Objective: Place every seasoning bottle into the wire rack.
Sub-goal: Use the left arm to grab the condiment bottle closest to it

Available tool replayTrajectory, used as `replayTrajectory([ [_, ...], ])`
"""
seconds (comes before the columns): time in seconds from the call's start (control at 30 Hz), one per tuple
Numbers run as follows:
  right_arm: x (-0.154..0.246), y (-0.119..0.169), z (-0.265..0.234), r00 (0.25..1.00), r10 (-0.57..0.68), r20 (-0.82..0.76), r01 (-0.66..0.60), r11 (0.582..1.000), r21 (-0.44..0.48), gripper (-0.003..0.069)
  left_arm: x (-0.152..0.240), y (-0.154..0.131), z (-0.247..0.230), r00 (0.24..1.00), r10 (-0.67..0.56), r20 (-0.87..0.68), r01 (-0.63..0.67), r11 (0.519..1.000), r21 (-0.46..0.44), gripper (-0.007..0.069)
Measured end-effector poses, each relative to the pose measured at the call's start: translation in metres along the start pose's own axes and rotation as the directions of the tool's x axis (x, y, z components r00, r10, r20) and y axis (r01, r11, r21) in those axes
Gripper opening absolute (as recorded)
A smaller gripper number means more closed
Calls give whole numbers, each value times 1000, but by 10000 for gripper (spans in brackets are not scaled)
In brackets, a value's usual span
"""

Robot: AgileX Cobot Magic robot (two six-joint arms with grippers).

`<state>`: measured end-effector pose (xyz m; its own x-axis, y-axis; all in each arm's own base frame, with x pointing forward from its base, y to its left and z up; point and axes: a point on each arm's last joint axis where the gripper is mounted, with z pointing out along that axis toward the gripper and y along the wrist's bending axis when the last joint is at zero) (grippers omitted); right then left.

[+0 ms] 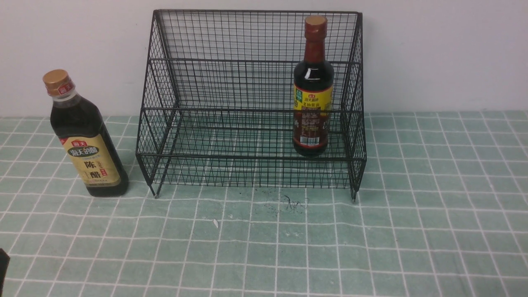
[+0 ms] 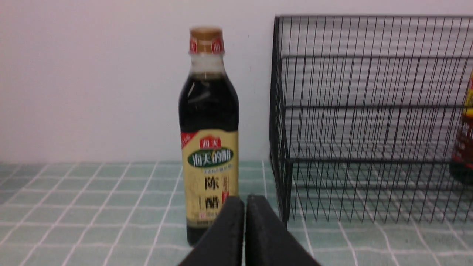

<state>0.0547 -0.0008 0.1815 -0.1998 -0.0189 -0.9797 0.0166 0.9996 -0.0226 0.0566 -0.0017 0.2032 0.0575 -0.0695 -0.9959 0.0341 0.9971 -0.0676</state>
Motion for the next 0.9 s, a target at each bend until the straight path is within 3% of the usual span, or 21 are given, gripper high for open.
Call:
replayTrajectory([
  [0.2,0,0,0,1000,0,0,0,1000,0,-13,-15,1,-1,987,-1,161,2,1000,-6,-6],
  [0.4,0,0,0,1000,0,0,0,1000,0,-13,-35,2,-5,925,-6,380,12,1000,-14,-6],
  [0.67,0,0,0,1000,0,0,0,1000,0,-13,-49,2,25,966,-29,256,39,999,-32,-4],
  [0.9,0,0,0,1000,0,0,0,1000,0,-13,-88,0,76,979,-43,199,53,998,-42,75],
])
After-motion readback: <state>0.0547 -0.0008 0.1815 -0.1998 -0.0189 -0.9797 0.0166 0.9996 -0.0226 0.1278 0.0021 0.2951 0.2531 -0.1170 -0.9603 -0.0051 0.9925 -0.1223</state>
